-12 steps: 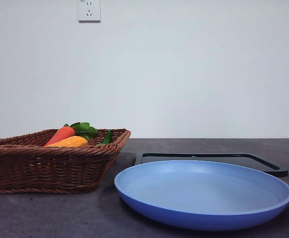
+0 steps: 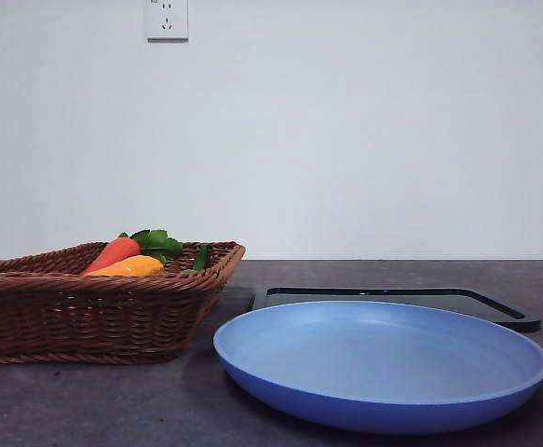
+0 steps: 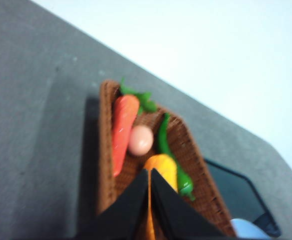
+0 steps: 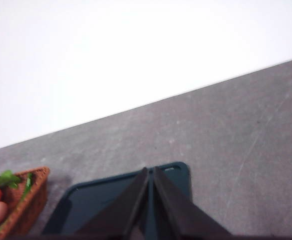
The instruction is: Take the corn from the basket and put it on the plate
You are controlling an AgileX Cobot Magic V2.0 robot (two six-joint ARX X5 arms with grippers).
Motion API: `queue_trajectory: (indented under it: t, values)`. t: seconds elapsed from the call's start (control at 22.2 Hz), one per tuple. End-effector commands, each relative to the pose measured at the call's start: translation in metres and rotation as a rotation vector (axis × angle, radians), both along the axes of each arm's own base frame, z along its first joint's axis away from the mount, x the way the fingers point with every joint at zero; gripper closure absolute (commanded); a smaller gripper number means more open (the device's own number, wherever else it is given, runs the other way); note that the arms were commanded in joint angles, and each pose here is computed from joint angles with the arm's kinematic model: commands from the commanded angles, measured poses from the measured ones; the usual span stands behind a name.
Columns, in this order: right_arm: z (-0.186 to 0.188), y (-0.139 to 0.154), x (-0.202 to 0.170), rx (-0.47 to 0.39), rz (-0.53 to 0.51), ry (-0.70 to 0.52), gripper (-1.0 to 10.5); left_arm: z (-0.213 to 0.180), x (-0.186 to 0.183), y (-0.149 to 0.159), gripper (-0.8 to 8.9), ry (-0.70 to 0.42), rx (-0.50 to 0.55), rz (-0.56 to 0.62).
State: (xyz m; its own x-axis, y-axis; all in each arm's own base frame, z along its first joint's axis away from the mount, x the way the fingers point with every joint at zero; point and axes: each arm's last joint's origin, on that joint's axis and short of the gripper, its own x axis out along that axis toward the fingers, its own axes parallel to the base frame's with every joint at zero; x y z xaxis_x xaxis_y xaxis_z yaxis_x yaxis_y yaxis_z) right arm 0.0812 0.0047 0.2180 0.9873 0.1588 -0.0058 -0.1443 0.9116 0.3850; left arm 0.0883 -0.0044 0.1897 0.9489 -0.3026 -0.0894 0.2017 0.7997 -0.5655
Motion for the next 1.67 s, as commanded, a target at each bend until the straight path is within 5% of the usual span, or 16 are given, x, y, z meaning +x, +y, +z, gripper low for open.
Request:
queue_trajectory:
  t: [0.05,0.72,1.22,1.31,1.44,1.67]
  values:
    - [0.016,0.000,-0.003,0.013,0.009,0.016,9.4,0.021,-0.003,-0.001,8.06,-0.022,0.002,-0.021]
    - [0.070,0.009,0.012,-0.218,0.366,0.355,9.4,0.099,0.003,-0.007,8.07,0.152,0.259,-0.349]
    - [0.082,0.021,0.028,-0.303,0.518,0.544,9.4,0.099,0.022,-0.010,7.94,0.270,0.288,-0.448]
    - [0.081,0.021,0.030,-0.294,0.516,0.556,8.9,0.099,0.024,-0.010,6.79,0.277,0.280,-0.444]
    - [0.082,0.021,0.033,-0.273,0.489,0.558,6.4,0.099,0.026,-0.010,4.25,0.273,0.280,-0.444]
    - [0.077,0.023,0.045,-0.241,0.478,0.611,6.2,0.098,0.029,-0.010,3.96,0.283,0.277,-0.445]
